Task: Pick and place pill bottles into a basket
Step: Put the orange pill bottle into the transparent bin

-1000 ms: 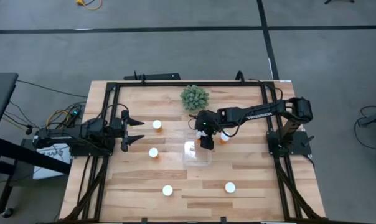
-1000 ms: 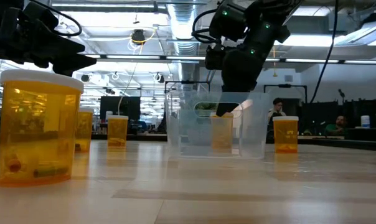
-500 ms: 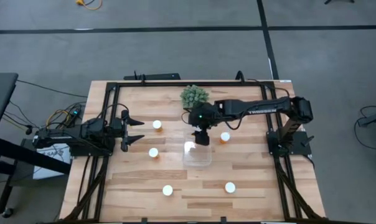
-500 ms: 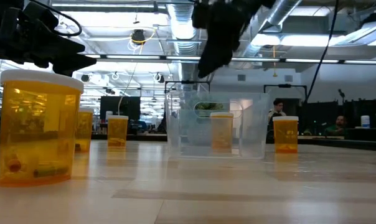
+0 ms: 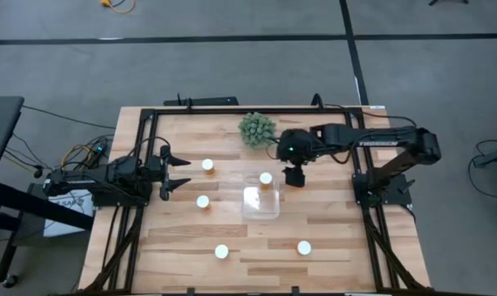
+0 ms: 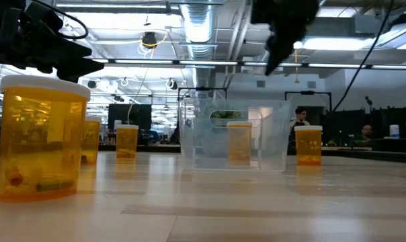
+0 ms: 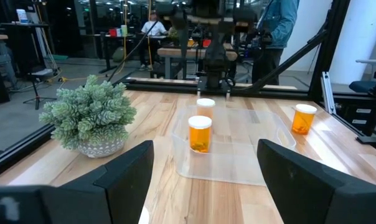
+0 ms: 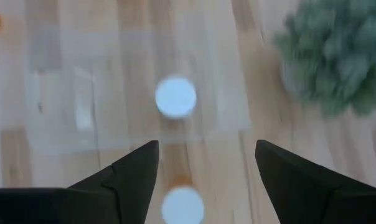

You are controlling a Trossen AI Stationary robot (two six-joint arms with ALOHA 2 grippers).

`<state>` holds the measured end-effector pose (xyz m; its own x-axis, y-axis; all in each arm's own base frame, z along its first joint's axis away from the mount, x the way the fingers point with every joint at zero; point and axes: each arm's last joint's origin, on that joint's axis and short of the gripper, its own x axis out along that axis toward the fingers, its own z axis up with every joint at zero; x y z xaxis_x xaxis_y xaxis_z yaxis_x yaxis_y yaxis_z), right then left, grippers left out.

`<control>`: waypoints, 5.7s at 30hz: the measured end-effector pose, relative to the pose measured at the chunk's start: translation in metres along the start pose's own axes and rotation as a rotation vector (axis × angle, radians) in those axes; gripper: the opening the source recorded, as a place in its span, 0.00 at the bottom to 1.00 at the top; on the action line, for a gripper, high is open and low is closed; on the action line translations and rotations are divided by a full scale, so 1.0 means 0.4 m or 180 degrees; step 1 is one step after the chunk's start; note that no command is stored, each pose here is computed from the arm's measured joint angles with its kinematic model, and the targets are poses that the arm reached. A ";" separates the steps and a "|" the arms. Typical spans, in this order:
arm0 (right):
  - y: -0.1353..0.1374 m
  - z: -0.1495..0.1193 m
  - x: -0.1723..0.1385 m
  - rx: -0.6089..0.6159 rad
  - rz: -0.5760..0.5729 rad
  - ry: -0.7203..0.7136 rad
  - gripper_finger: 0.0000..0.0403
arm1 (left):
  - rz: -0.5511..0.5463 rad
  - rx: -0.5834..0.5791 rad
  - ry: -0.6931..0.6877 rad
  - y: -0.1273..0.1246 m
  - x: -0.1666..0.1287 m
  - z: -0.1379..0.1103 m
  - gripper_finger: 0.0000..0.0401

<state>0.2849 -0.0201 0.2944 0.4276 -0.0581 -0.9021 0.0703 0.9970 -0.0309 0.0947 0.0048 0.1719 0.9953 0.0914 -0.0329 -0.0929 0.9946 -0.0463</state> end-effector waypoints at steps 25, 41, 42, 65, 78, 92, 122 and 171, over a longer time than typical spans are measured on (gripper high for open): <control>0.019 -0.128 0.124 -0.0038 0.0044 0.0553 0.65 | -0.0002 0.0000 0.0002 0.000 0.000 0.000 0.69; 0.037 -0.182 0.174 0.0043 0.0200 0.0702 0.65 | -0.0004 0.0000 0.0002 0.000 0.000 0.000 0.69; 0.040 -0.182 0.176 0.0039 0.0206 0.0679 0.65 | -0.0005 0.0000 0.0000 0.000 0.000 0.000 0.69; 0.047 -0.170 0.180 0.0172 0.0328 0.0522 0.72 | -0.0002 0.0000 0.0000 0.000 0.000 0.000 0.69; 0.041 -0.166 0.172 0.0168 0.0102 0.0550 0.98 | -0.0002 0.0000 0.0001 0.000 0.000 0.000 0.69; 0.046 -0.167 0.231 0.0023 0.0162 0.0752 0.95 | -0.0002 0.0000 0.0000 0.000 0.000 0.000 0.69; 0.048 -0.146 0.284 -0.0156 0.0156 0.0803 0.69 | -0.0001 0.0000 0.0001 0.000 0.000 0.000 0.69; 0.056 0.067 -0.001 -0.0309 0.0506 -0.0047 0.43 | -0.0002 -0.0001 -0.0010 0.000 0.000 0.001 0.69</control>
<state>0.3105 0.0009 0.3056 0.4396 0.1005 -0.8926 -0.0860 0.9939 0.0695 0.0948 0.0048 0.1721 0.9954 0.0910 -0.0299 -0.0924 0.9946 -0.0465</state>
